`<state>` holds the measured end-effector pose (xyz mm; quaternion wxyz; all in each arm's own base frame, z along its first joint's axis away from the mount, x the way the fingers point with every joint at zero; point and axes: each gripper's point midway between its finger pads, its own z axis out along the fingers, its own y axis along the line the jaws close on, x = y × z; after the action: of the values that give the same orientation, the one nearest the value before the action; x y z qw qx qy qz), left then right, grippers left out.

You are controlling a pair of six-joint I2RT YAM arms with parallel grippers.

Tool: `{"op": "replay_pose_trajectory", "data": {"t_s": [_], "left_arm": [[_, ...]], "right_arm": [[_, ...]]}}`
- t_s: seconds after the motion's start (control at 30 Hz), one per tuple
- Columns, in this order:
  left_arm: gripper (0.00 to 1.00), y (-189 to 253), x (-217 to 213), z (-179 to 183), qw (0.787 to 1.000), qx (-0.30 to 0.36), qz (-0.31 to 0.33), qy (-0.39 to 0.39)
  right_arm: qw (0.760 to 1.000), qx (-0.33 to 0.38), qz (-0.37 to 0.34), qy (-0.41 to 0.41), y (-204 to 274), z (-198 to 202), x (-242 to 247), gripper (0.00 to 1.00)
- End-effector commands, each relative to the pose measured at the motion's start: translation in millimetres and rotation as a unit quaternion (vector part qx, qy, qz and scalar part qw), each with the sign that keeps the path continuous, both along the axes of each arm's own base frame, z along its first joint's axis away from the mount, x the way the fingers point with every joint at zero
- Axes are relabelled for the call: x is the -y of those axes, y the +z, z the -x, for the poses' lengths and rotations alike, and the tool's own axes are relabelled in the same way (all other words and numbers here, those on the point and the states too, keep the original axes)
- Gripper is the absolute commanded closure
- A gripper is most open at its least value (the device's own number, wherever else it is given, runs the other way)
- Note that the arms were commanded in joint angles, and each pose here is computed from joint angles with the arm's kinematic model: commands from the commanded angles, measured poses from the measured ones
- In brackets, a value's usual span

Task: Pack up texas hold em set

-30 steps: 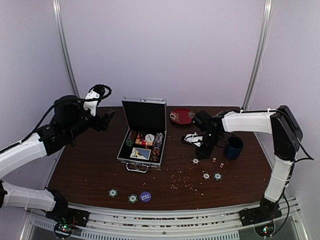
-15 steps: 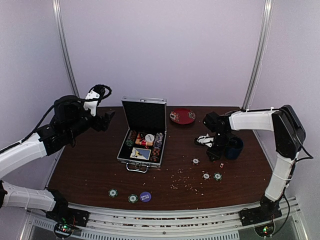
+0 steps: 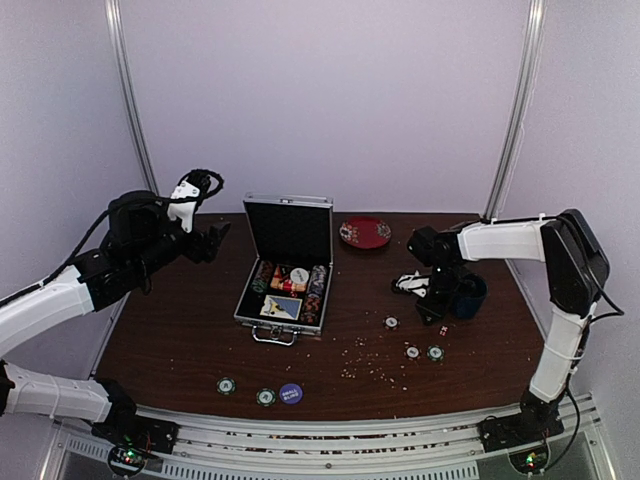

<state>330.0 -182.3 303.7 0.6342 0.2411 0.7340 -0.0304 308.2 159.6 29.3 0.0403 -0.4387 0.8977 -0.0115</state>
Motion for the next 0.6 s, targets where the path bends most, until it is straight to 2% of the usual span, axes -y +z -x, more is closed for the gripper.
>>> {"op": "replay_pose_trajectory", "data": {"t_s": [0.0, 0.17, 0.37, 0.57], "left_arm": [[0.18, 15, 1, -3, 1.000, 0.021, 0.008, -0.003], [0.18, 15, 1, -3, 1.000, 0.020, 0.007, -0.003], [0.18, 13, 2, -3, 1.000, 0.019, 0.006, -0.002], [0.18, 13, 1, -4, 1.000, 0.018, 0.006, 0.001]], "right_arm": [[1.000, -0.014, 0.002, -0.002, -10, 0, 2, 0.78], [1.000, -0.016, 0.000, -0.002, -13, -3, -1, 0.80], [1.000, -0.007, -0.023, -0.002, 2, -13, -14, 0.92], [0.994, 0.038, -0.093, 0.037, 51, -34, -74, 0.93]]}}
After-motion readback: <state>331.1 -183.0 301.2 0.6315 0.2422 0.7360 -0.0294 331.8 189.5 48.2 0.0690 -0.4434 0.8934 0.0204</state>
